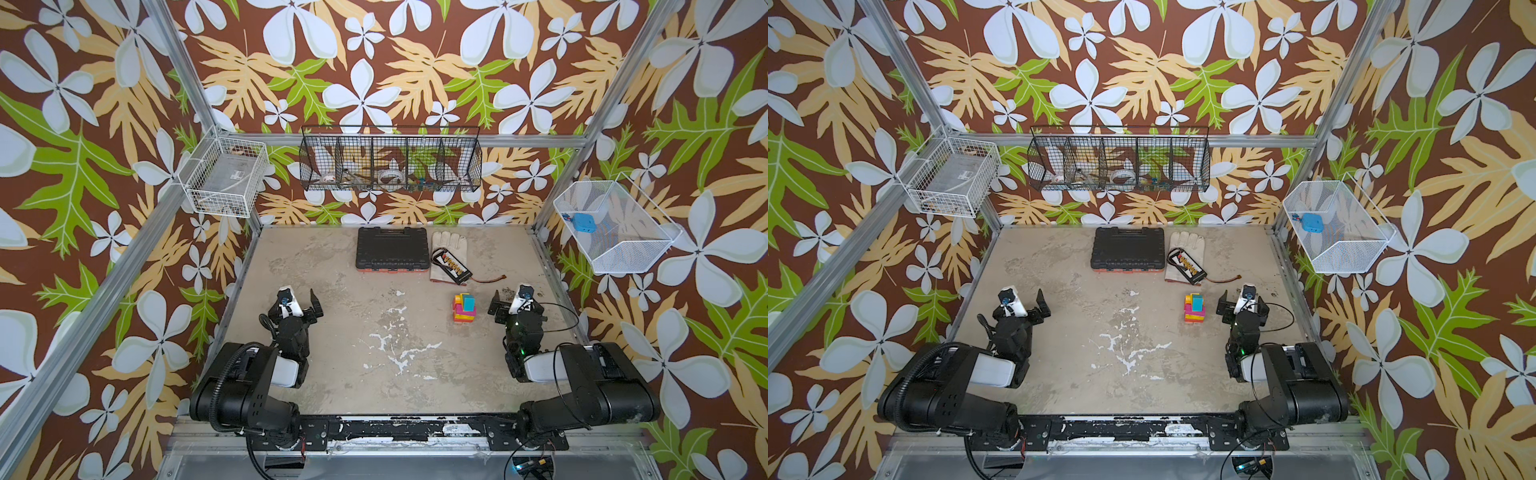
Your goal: Build the wood block tower
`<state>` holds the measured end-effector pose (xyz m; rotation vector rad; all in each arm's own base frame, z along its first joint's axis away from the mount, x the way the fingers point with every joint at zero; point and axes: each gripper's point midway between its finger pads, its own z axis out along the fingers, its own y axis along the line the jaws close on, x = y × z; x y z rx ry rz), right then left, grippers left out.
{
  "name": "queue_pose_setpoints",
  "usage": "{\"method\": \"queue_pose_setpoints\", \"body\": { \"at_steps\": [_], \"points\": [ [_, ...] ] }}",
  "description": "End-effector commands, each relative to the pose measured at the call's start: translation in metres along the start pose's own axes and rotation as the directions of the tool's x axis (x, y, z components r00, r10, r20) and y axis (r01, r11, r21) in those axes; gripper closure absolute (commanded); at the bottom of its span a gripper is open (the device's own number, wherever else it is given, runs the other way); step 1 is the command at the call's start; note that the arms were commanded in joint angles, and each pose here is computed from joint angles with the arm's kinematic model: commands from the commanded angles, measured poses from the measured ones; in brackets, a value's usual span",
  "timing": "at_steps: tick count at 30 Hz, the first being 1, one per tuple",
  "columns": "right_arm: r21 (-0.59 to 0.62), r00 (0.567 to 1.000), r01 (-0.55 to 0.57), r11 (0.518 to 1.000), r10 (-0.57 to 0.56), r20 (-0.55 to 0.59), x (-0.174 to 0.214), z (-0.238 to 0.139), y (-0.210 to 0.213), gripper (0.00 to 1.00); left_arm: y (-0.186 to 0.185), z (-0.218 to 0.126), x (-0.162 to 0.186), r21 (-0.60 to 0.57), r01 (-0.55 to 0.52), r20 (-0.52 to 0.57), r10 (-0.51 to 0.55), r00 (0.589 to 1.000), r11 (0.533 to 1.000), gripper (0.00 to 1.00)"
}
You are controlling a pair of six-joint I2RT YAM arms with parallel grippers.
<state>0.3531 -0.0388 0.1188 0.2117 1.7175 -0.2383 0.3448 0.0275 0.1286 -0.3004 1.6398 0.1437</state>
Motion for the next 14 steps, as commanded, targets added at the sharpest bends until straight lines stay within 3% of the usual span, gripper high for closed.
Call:
{"method": "queue_pose_setpoints", "body": {
  "at_steps": [1,14],
  "points": [
    [-0.021,1.000,-0.009,1.000,0.009,0.006,-0.0030,0.0007,0.0047,0.00,-0.0010,0.0003,-0.0098,0.005,0.012,0.038,-0.012,0.999,1.000,0.00],
    [-0.019,1.000,-0.007,1.000,0.007,0.004,-0.0024,0.0011,0.0046,0.00,-0.0012,0.0001,-0.0094,0.006,0.012,0.037,-0.012,0.999,1.000,0.00]
  ]
}}
